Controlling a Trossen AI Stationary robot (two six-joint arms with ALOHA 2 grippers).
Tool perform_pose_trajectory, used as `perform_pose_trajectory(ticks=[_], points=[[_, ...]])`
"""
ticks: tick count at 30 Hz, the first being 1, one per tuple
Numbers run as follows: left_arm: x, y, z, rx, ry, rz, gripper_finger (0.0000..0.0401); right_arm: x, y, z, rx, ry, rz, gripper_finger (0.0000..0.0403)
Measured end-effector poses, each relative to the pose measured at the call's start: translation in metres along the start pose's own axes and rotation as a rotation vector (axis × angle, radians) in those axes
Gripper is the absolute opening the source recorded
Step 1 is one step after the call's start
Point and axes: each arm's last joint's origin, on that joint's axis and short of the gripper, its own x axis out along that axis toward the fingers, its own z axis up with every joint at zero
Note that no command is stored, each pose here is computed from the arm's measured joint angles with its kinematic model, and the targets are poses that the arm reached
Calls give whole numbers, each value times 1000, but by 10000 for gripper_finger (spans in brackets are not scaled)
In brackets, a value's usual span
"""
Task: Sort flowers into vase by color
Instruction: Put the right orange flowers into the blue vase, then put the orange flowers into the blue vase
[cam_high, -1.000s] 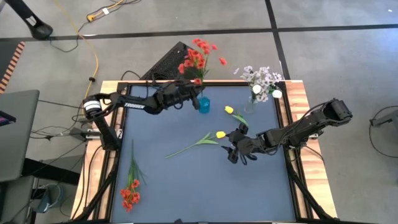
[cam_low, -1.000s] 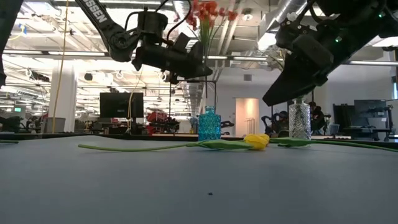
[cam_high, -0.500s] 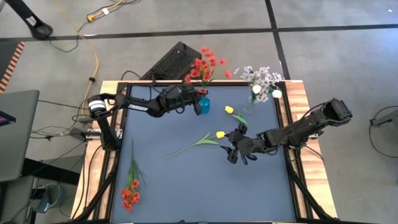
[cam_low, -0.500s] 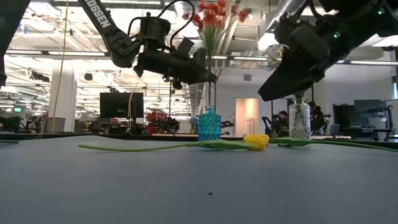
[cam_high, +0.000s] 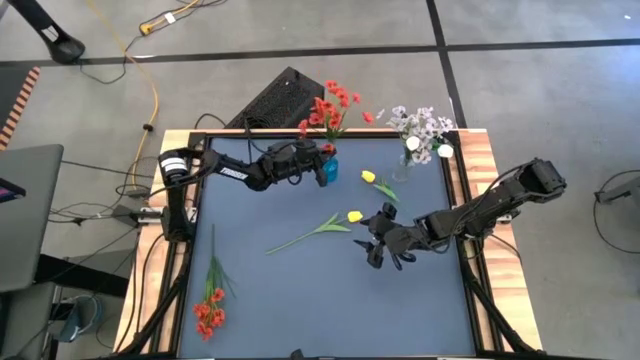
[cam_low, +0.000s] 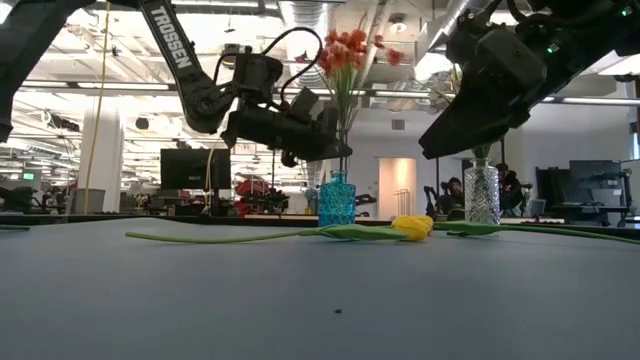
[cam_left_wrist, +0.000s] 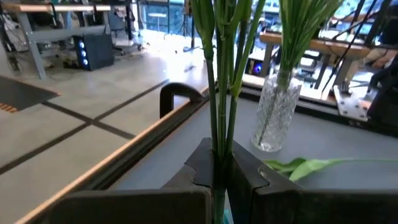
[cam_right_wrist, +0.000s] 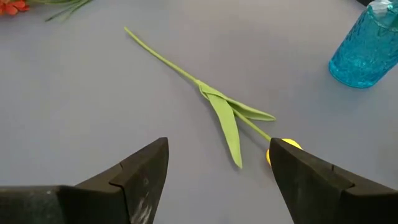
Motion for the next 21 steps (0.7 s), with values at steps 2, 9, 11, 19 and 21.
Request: perform_pose_trajectory(ticks=[2, 9, 11, 19, 21], points=[[0, 0, -2, 1, 16, 4, 1, 0, 0, 0, 0, 0, 0, 306], [0, 1, -3, 0, 30, 27, 44, 0, -1, 0, 1, 1, -3, 306], [0, 1, -4, 1, 34, 37, 61, 0, -1, 0, 1, 1, -3, 306], [0, 1, -6, 2, 59, 36, 115, 0, 0, 0, -1, 2, 2, 306], [-1, 1, -7, 3, 79, 37, 125, 0, 0, 0, -1, 2, 1, 306]])
